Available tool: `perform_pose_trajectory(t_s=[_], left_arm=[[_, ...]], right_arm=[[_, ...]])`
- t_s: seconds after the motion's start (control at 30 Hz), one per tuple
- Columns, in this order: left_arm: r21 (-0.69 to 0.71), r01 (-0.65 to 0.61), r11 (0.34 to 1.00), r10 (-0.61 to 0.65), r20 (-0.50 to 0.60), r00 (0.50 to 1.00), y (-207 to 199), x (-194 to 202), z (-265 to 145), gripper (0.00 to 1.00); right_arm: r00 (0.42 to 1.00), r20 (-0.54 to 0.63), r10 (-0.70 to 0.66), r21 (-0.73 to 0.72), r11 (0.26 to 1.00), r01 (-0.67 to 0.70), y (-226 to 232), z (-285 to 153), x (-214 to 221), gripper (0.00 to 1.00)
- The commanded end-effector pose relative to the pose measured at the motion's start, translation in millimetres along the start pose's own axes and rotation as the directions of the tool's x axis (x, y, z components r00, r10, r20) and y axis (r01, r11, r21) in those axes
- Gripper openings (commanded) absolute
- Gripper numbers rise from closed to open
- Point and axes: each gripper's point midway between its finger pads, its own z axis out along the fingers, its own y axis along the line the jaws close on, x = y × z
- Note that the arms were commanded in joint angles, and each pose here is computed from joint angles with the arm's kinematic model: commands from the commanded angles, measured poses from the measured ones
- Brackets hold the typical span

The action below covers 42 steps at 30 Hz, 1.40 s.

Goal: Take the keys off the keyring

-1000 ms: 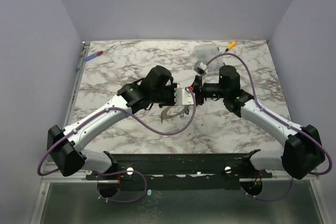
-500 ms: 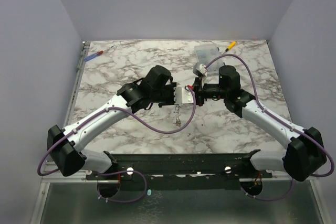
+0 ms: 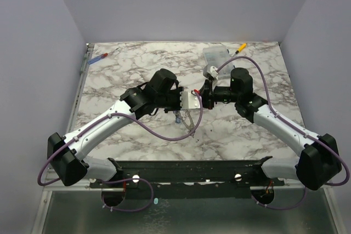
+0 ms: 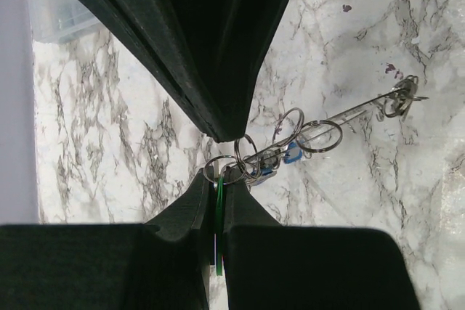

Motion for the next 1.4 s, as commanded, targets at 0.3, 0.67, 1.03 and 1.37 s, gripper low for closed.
perform_pose_trajectory(t_s=[0.3, 0.67, 1.03, 1.37], left_arm=[[0.034, -0.006, 0.999, 0.004, 0.077, 0.997, -4.7, -17.7, -8.0, 0.00], [0.054, -0.008, 0.999, 0.004, 0.081, 0.997, -5.9, -19.6, -5.6, 0.00], [0.068, -0.006, 0.998, 0.001, 0.086, 0.996, -6.1, -21.7, -1.6, 0.00], [0.070, -0.005, 0.998, -0.001, 0.090, 0.996, -5.5, -23.0, -1.4, 0.00]], right_arm=[[0.995, -0.032, -0.094, -0.085, 0.992, 0.091, 5.6, 0.3, 7.9, 0.51], [0.990, -0.025, -0.136, -0.101, 0.986, 0.133, 3.4, 3.8, 8.0, 0.41], [0.985, -0.022, -0.171, -0.142, 0.976, 0.166, 10.8, 6.8, 8.0, 0.44], [0.984, -0.034, -0.172, -0.196, 0.967, 0.162, 20.4, 9.2, 18.2, 0.45]])
